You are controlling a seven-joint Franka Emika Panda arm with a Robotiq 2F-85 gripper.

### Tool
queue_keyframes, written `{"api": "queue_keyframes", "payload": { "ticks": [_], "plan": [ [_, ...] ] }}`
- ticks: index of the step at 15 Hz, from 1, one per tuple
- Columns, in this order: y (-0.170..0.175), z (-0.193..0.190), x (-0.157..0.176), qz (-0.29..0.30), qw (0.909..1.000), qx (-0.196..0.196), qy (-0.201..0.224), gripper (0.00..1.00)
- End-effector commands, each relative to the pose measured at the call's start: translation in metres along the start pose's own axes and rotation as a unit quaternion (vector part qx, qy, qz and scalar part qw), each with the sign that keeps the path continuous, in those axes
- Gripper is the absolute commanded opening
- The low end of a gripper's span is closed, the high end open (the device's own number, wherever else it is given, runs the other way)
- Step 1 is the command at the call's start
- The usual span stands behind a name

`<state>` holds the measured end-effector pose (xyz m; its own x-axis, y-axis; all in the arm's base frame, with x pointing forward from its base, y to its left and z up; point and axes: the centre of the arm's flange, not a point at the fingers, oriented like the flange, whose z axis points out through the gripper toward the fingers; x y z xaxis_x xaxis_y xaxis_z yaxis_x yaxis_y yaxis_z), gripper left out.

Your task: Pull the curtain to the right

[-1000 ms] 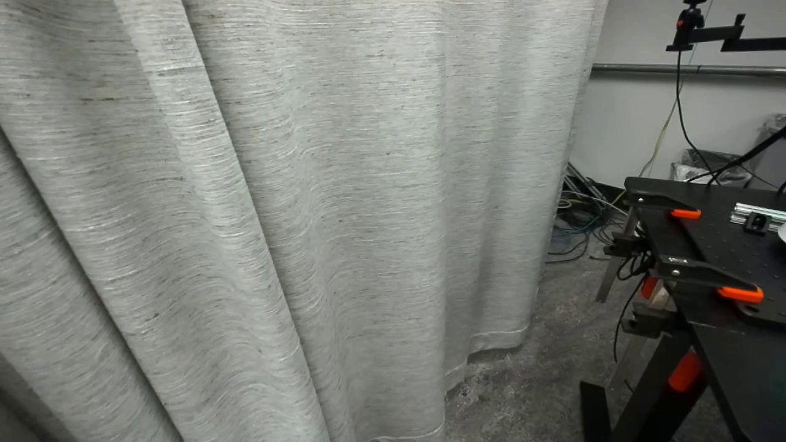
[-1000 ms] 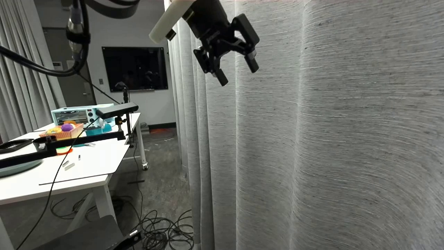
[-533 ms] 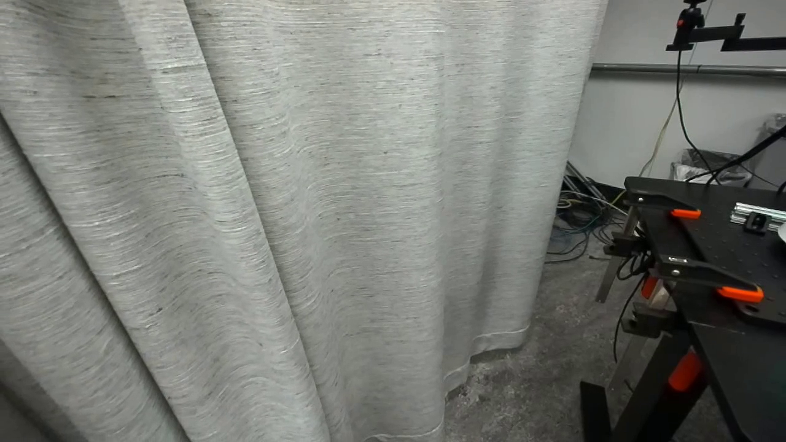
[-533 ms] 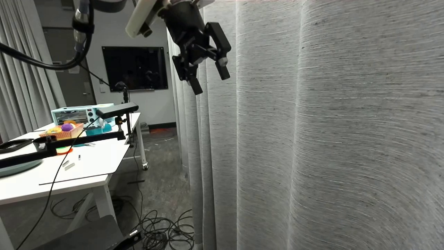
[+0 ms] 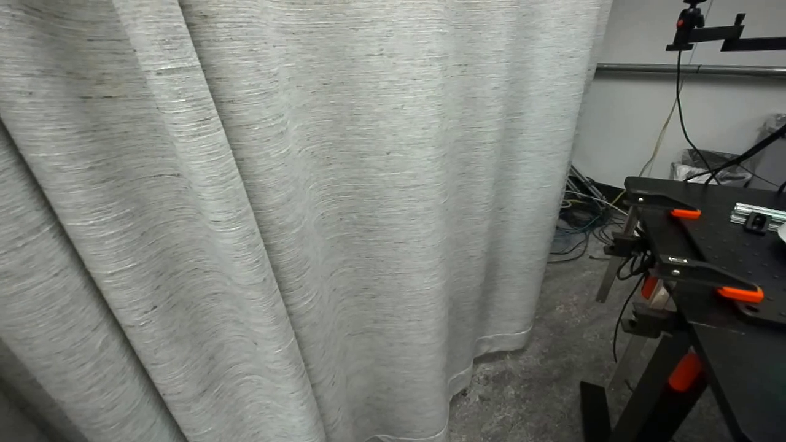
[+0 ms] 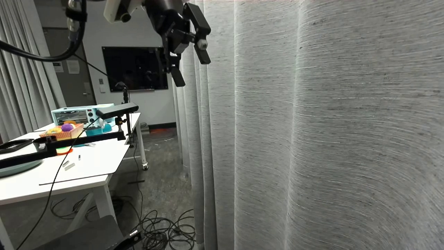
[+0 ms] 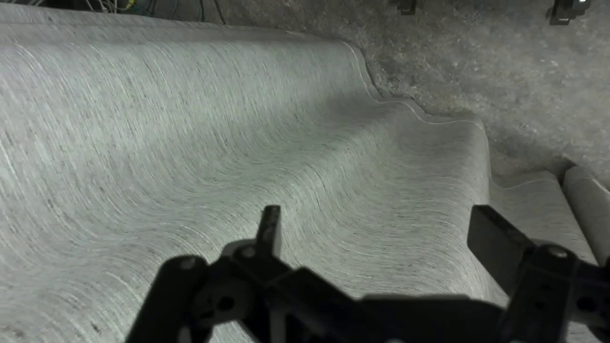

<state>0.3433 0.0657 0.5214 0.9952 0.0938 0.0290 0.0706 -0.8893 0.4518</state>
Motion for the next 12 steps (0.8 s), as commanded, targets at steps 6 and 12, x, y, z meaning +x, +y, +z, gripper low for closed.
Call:
{"api": "queue_keyframes", "payload": {
  "ticks": [6, 12],
  "plan": [
    [-0.0006, -0.0029, -0.0039, 0.003, 1.0, -0.002, -0.002, 1.0],
    [-0.0006, -0.003, -0.0039, 0.003, 1.0, -0.002, -0.002, 1.0]
  ]
}}
